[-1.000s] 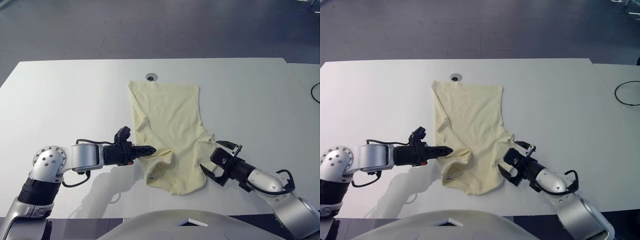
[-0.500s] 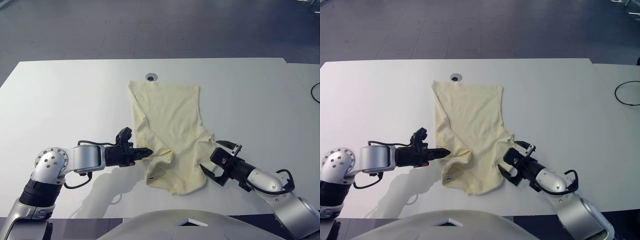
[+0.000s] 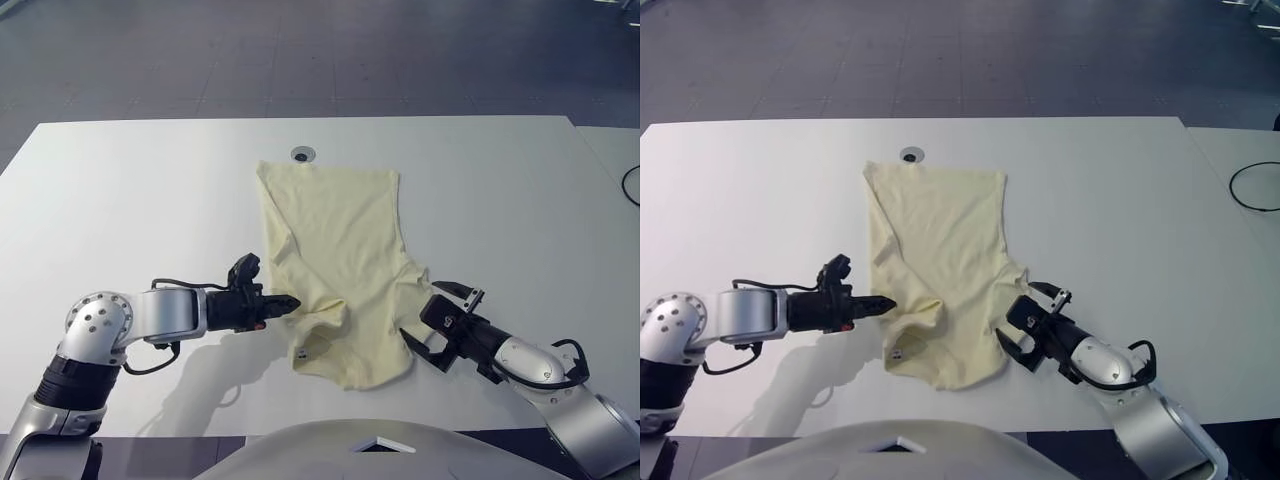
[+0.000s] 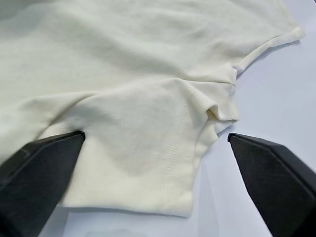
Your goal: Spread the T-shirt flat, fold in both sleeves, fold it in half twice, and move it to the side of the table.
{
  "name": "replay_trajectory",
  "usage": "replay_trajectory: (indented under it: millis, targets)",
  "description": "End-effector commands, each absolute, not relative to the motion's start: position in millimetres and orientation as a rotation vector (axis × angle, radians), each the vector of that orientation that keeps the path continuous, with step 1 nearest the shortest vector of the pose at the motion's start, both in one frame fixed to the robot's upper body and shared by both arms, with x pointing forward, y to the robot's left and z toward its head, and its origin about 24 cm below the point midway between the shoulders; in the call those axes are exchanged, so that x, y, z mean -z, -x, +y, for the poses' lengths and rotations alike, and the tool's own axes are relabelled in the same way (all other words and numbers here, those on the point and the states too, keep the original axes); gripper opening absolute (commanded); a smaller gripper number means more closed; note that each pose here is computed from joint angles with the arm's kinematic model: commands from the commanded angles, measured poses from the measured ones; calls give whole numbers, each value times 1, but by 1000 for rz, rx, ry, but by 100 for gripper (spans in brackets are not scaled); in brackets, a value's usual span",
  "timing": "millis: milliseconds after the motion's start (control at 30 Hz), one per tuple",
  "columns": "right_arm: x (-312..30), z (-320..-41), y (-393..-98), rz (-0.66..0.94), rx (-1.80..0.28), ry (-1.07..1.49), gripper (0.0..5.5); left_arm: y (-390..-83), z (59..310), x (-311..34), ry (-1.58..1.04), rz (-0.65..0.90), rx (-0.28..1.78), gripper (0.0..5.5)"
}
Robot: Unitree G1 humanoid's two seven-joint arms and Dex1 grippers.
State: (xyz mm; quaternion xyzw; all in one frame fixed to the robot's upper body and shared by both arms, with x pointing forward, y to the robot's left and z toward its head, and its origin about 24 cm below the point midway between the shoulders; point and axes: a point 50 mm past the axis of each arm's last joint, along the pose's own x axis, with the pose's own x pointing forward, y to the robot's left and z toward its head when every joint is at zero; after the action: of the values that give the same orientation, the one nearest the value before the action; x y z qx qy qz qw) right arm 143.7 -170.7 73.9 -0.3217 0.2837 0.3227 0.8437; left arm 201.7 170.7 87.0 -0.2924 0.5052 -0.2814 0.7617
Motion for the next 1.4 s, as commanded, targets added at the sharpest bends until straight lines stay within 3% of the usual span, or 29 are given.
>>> replay_trajectory:
  millis: [33, 200, 467, 600, 933, 1400]
  targets:
    - [-57, -180, -133, 741, -650, 669, 540, -213, 188, -103, 584, 1059, 602, 2]
    - [-56, -181, -131, 746, -630, 665, 540, -220, 199, -113, 554, 1060, 605, 2]
    - [-53, -190, -126, 781, -591, 672, 540, -197, 238, -131, 466, 1187, 614, 2]
    - [-53, -192, -123, 791, -566, 667, 540, -200, 250, -140, 443, 1207, 588, 2]
    - [-54, -192, -120, 797, -564, 668, 540, -199, 274, -124, 255, 1279, 491, 2]
    - [-56, -195, -130, 780, -582, 691, 540, -212, 297, -115, 138, 1227, 454, 2]
